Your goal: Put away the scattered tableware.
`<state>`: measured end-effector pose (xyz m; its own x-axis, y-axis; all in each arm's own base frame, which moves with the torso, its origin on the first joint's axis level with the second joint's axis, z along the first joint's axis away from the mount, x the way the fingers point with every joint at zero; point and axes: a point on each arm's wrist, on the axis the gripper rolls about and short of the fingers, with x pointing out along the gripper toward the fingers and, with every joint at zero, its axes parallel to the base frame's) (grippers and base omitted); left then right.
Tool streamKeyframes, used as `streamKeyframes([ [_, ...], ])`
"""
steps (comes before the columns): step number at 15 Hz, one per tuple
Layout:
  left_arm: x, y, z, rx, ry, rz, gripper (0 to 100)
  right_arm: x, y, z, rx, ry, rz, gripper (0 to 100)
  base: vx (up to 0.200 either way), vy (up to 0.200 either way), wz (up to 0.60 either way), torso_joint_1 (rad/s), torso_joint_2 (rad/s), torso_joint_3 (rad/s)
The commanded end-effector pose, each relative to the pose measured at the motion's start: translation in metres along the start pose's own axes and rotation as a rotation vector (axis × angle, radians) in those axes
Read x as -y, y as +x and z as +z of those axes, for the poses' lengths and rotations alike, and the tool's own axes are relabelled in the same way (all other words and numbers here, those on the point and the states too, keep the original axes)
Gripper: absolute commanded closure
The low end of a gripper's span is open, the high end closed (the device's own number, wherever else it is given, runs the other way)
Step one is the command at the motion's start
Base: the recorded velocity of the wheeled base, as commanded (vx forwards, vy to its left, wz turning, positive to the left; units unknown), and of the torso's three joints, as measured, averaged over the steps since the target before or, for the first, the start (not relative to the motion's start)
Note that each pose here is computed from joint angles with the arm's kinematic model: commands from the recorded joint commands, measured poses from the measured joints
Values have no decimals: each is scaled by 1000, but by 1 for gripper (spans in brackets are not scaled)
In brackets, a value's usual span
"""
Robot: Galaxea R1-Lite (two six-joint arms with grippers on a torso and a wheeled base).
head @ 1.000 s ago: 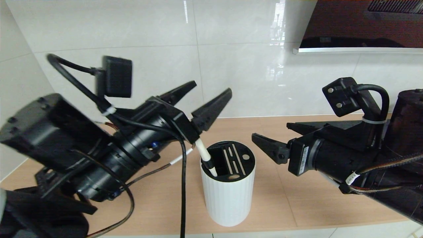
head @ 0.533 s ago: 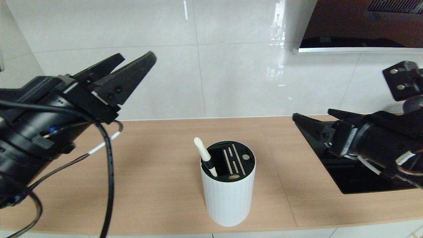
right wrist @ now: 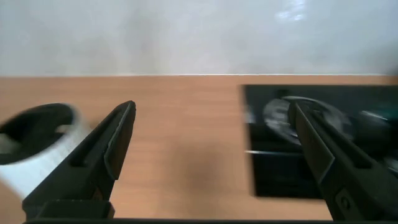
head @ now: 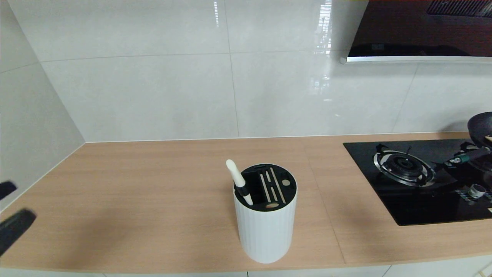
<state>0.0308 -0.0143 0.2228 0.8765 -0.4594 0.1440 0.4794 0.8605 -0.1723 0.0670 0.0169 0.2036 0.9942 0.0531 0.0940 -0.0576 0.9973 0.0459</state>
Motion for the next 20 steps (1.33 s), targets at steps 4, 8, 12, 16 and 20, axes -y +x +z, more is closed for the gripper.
streamKeyframes([
  [4,17,-95,-25,172,50,153,0,24,-94,-21,135,-63,-135,0,0,0,0,0,0,0],
  [8,17,-88,-43,193,66,398,0,16,-122,-37,220,-95,-202,0,0,0,0,0,0,0],
  [12,1,-81,-94,163,81,516,0,19,-115,-66,155,-92,-252,0,0,0,0,0,0,0],
  [16,-13,-76,-134,-48,181,598,0,21,-102,-108,-1,-113,-230,0,0,0,0,0,0,0],
  [20,-13,-75,-137,-93,215,537,0,19,-102,-118,-98,-72,-96,0,0,0,0,0,0,0],
])
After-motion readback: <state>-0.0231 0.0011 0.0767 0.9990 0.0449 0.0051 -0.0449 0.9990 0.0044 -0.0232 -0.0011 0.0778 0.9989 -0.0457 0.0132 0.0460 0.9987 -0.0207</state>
